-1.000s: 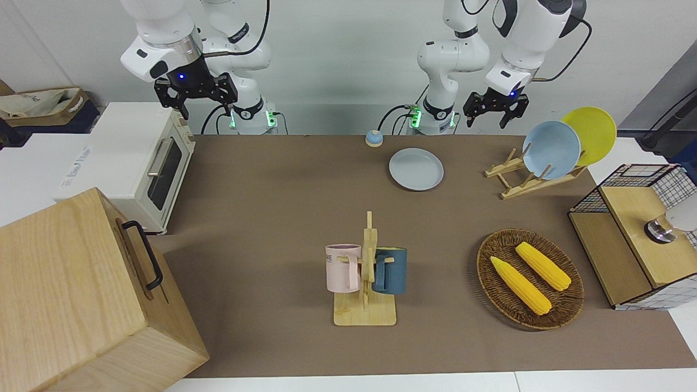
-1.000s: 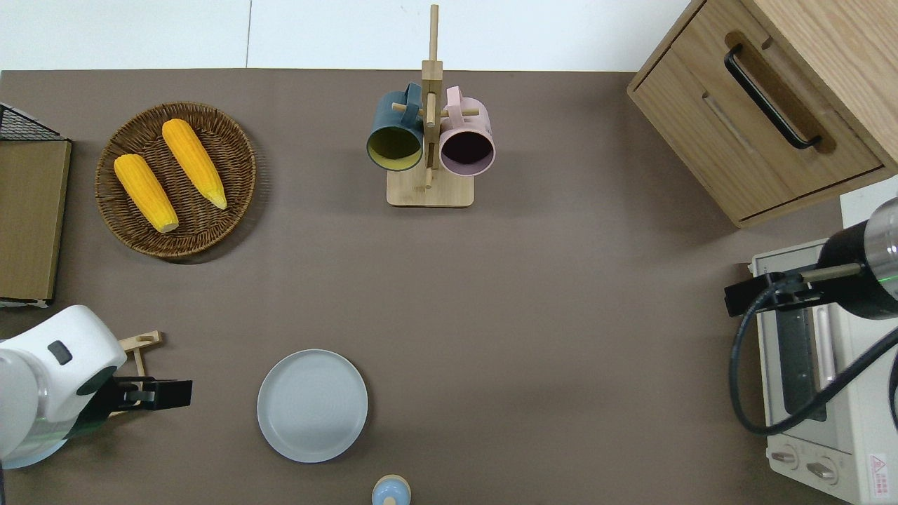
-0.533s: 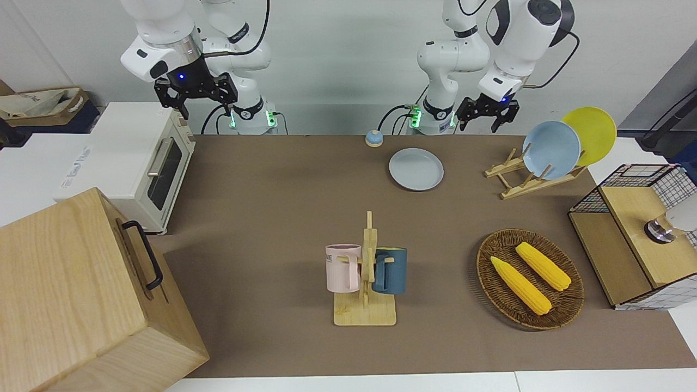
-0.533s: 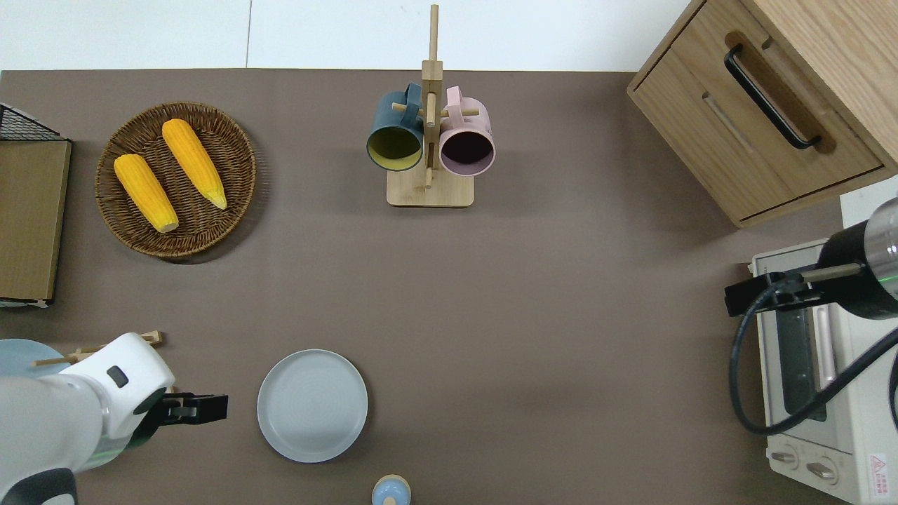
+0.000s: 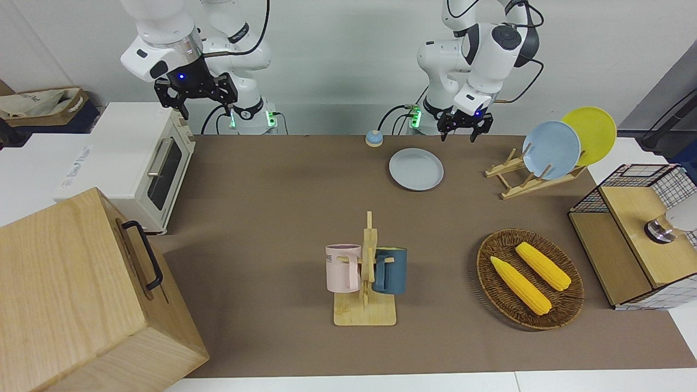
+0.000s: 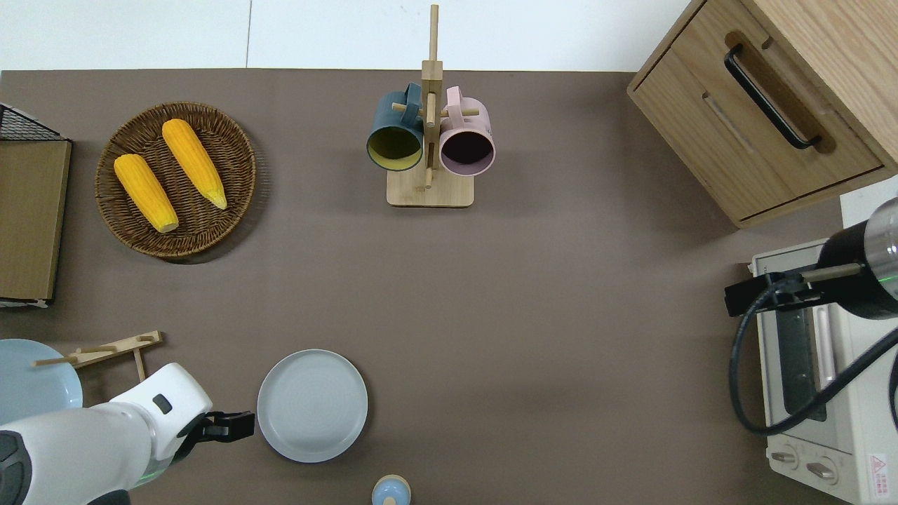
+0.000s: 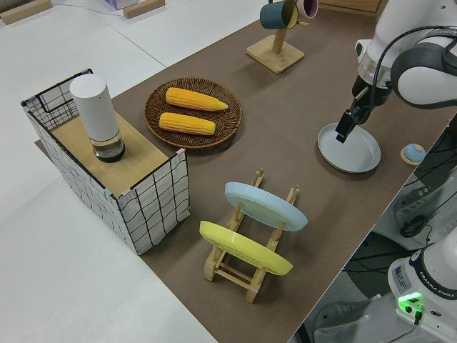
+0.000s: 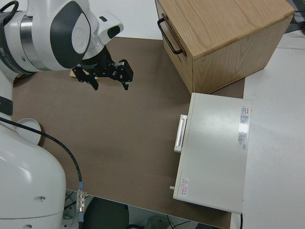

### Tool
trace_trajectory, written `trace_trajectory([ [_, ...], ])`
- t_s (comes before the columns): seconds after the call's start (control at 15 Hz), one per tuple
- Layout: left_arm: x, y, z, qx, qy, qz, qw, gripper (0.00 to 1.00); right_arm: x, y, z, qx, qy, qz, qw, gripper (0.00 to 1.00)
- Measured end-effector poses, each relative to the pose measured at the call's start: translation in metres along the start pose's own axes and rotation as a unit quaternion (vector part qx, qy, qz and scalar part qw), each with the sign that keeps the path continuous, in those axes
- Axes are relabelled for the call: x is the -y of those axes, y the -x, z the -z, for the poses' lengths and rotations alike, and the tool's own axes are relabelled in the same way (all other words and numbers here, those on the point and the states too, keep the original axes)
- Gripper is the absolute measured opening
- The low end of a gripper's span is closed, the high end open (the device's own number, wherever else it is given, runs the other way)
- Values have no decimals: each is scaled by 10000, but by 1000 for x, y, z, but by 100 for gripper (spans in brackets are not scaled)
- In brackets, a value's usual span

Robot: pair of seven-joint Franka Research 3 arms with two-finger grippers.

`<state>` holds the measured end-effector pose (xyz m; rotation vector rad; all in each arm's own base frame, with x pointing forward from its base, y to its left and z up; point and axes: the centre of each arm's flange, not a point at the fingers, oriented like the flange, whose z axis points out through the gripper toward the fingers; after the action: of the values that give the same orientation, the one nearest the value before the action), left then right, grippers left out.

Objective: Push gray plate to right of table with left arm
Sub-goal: 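Move the left gripper down beside the gray plate's edge nearest the rack, then push the gray plate with the left gripper away from the blue plate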

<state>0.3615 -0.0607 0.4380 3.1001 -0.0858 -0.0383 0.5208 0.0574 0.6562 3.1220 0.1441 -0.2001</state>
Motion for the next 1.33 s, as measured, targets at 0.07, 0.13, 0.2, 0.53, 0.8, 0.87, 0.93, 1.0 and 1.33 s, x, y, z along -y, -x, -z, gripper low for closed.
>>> trace_trajectory([
  [0.07,0,1,-3,-3,-2,1,10000,100,0,0,0,0,0,0,10000,99],
  [0.13,0,2,-6,-11,-3,-5,10000,100,0,0,0,0,0,0,10000,99],
  [0.2,-1,3,-9,-15,-5,-22,10000,100,0,0,0,0,0,0,10000,99],
  [0.53,-4,7,-29,-140,-34,-78,9999,100,0,0,0,0,0,0,10000,99],
  [0.8,-7,11,-47,-261,-76,-136,9995,100,0,0,0,0,0,0,10000,99],
  [0.87,-7,12,-51,-290,-79,-138,9995,100,0,0,0,0,0,0,10000,99],
  [0.93,-6,13,-55,-311,-82,-135,9994,100,0,0,0,0,0,0,10000,99],
  [1.0,-6,14,-59,-334,-84,-133,9993,100,0,0,0,0,0,0,10000,99],
  [1.33,-13,12,-81,-385,-90,-240,9989,100,0,0,0,0,0,0,10000,99],
])
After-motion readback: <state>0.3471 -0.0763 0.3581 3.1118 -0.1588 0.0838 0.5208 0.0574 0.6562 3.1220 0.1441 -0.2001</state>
